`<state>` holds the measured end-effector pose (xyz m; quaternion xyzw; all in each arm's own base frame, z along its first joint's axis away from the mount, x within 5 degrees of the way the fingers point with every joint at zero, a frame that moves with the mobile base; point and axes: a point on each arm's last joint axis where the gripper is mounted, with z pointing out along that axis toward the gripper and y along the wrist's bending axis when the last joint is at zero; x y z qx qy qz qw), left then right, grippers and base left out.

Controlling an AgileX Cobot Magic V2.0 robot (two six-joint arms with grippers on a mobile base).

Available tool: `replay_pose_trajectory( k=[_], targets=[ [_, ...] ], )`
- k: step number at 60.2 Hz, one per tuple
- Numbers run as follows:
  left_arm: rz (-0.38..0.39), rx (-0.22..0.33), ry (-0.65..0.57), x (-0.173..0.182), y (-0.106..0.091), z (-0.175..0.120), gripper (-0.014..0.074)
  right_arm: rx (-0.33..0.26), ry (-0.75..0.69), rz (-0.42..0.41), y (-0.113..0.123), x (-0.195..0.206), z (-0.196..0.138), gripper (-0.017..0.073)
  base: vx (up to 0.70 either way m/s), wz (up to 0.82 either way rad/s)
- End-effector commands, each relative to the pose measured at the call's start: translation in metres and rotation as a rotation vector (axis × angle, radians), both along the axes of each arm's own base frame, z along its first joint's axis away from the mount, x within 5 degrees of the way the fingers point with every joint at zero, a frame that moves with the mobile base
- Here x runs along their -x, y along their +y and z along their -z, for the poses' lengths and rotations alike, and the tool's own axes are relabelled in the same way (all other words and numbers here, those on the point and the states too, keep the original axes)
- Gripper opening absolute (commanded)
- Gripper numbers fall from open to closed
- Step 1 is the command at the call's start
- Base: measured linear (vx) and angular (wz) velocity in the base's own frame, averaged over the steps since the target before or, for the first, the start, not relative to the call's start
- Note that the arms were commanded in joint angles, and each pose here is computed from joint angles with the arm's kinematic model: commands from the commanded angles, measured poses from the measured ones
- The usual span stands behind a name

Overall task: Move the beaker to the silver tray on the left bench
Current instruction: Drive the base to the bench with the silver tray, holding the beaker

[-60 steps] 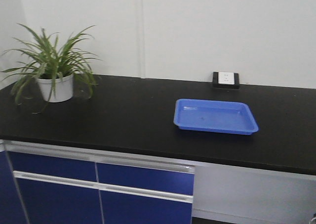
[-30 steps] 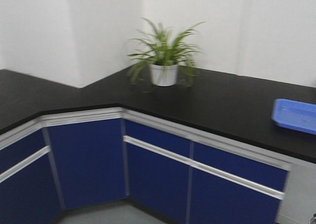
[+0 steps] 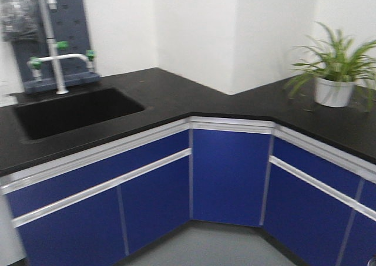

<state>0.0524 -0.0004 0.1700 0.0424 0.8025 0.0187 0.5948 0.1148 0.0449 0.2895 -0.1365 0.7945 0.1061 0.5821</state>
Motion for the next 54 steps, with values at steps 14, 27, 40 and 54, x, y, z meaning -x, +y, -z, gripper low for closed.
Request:
replay_pose_trajectory(
  k=[14, 27, 40, 54],
  targets=[
    [0.011, 0.007, -0.063, -0.0017, -0.0009, -0.0003, 0.0001, -0.026, -0.107, -0.022, 0.0020, -0.0011, -0.0174, -0.0011, -0.15, 0.58],
    [0.011, 0.007, -0.063, -0.0017, -0.0009, -0.0003, 0.0001, -0.026, -0.107, -0.022, 0.0020, -0.0011, -0.0174, -0.0011, -0.12, 0.58],
    [0.011, 0.007, -0.063, -0.0017, -0.0009, -0.0003, 0.0001, -0.026, -0.107, -0.022, 0.0020, -0.0011, -0.0174, -0.0011, -0.06, 0.63],
    [0.011, 0.007, -0.063, -0.0017, -0.0009, -0.0003, 0.0001, -0.026, -0.107, -0.022, 0.0020, -0.0011, -0.0174, -0.0011, 0.01, 0.72]
  ],
)
